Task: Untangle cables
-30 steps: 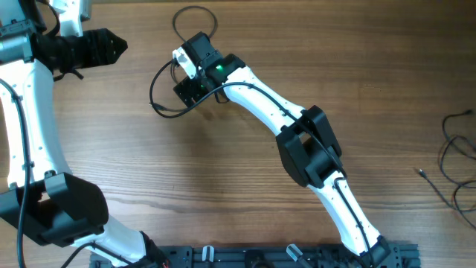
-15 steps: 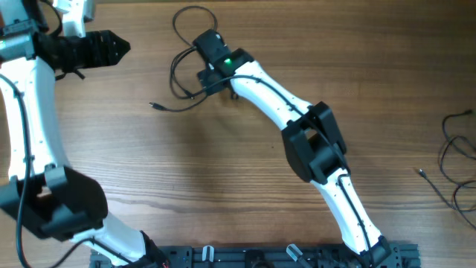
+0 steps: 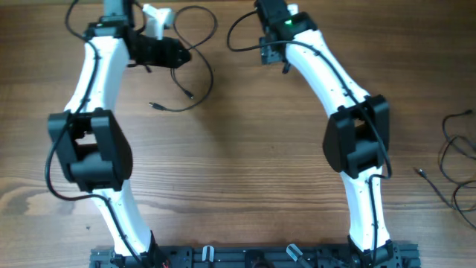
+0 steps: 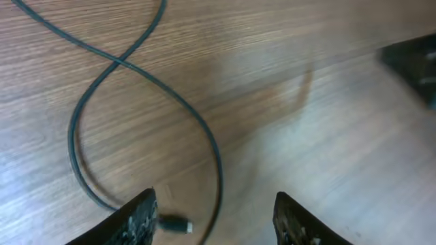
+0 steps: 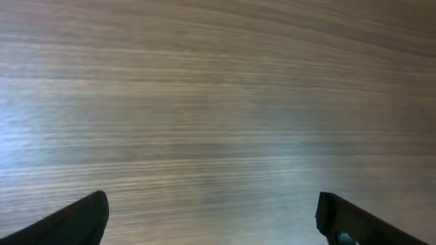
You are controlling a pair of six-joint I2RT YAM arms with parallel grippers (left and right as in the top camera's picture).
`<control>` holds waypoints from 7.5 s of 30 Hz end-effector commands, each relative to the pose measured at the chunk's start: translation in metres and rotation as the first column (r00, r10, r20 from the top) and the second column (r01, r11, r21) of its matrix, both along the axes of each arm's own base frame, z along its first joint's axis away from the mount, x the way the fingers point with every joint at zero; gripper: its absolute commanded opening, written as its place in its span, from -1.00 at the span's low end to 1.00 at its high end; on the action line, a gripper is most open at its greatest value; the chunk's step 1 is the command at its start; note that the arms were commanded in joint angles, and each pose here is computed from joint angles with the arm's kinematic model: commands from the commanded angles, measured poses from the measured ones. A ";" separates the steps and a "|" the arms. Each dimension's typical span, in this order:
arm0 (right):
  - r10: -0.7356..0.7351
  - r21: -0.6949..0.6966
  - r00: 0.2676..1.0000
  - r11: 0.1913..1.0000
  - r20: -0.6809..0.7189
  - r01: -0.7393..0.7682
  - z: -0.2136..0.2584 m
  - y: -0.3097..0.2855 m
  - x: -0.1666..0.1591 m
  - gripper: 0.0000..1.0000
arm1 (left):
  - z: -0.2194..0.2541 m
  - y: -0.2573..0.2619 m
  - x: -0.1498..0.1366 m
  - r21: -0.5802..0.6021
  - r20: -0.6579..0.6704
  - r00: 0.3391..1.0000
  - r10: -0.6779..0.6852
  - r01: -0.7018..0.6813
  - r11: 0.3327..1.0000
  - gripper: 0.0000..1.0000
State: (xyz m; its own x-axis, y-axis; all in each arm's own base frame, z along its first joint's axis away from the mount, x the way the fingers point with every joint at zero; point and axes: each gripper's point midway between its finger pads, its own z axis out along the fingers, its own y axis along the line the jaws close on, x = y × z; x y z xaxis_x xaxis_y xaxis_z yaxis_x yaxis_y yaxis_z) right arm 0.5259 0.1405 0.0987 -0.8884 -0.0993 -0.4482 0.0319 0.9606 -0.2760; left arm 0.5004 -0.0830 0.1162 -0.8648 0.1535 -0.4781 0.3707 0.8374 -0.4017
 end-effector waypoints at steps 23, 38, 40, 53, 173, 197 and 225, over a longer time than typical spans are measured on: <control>-0.060 0.083 0.995 0.995 0.083 0.053 0.080 -0.033 -0.011 0.99 | -0.111 0.041 0.034 0.400 -0.019 0.980 0.196 -0.172 0.900 0.14; -0.137 -0.014 0.980 0.990 0.141 0.141 0.096 -0.058 -0.012 0.99 | -0.112 0.022 0.025 0.308 -0.073 0.985 0.157 -0.127 0.943 -0.92; -0.152 -0.017 0.978 0.988 0.144 0.156 0.101 -0.066 -0.014 0.99 | -0.110 0.001 0.022 0.267 -0.083 0.990 0.113 -0.087 0.960 -0.92; -0.386 0.008 0.913 0.922 0.132 0.388 0.122 -0.169 -0.034 0.99 | -0.106 -0.153 -0.021 0.205 -0.069 0.979 -0.193 0.203 0.957 -0.92; -0.133 0.203 0.973 0.964 -0.189 0.171 -0.098 0.041 -0.097 0.01 | 0.058 0.024 -0.007 0.123 0.079 0.987 0.137 -0.147 0.982 0.10; -0.148 0.240 0.974 0.953 -0.170 0.187 -0.098 0.047 -0.091 -0.03 | 0.055 0.024 -0.012 0.136 0.062 0.991 0.118 -0.125 0.983 0.14; -0.149 0.296 0.982 0.938 -0.119 0.178 -0.066 0.052 -0.081 -0.92 | 0.055 0.027 -0.014 0.138 0.056 0.991 0.121 -0.127 0.982 0.15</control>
State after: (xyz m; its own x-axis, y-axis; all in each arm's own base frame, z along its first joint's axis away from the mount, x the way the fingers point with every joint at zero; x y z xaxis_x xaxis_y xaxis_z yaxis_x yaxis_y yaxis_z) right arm 0.4342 0.1910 0.0028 -0.9407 0.1591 -0.2997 0.1736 0.9846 -0.0223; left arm 0.4858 -0.0589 0.1509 -0.8841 0.1022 -0.4560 0.2485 0.9292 -0.2736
